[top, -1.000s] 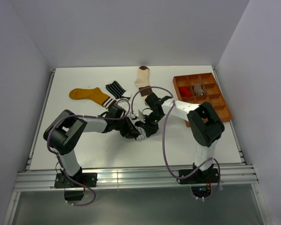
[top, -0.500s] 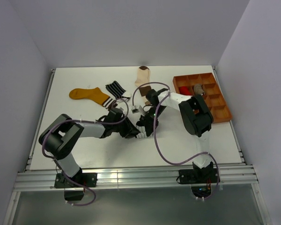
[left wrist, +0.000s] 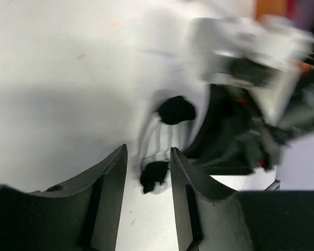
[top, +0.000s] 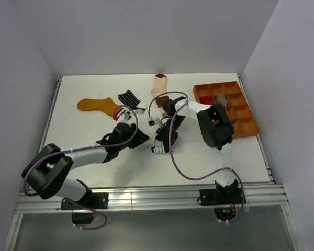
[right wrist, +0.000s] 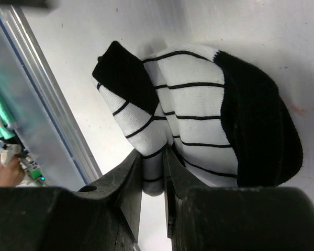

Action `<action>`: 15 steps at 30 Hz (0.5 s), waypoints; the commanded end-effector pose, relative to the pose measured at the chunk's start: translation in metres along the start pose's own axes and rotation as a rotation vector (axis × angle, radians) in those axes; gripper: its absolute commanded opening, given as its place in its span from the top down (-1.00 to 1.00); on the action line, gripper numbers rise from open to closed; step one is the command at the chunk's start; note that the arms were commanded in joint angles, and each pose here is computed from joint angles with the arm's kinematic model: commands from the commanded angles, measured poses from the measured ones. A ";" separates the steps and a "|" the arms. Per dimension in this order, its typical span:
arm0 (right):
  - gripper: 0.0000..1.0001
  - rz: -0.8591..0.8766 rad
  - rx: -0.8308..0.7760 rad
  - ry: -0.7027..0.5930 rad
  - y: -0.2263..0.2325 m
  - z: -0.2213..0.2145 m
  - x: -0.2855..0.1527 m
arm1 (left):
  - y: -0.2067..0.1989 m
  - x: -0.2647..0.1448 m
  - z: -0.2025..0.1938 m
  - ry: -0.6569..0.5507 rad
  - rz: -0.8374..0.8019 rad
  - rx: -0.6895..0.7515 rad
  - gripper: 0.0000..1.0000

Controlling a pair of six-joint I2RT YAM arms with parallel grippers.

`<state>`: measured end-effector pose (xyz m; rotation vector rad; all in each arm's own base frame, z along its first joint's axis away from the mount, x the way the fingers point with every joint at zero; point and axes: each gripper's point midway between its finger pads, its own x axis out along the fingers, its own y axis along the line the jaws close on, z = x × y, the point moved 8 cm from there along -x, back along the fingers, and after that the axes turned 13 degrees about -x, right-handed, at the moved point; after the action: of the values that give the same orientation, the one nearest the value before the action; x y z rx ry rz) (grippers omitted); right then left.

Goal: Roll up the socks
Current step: Roll the sock at the center of the board.

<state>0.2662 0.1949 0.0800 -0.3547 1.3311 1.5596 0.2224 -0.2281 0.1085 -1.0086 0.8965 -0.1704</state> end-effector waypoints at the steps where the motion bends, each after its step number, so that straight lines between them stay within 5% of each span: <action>1: 0.66 -0.090 0.023 0.209 -0.029 -0.032 0.013 | -0.030 -0.008 0.004 -0.117 -0.175 0.246 0.11; 7: 0.68 -0.078 0.027 0.196 -0.034 -0.030 0.015 | -0.050 -0.002 -0.013 -0.015 -0.375 0.462 0.14; 15: 0.68 -0.064 0.032 0.187 -0.032 -0.030 0.016 | -0.048 0.030 -0.030 0.138 -0.428 0.504 0.09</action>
<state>0.2640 0.1901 0.0782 -0.3069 1.4315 1.5420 0.2264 -0.2737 0.1088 -0.7176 0.7612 -0.6479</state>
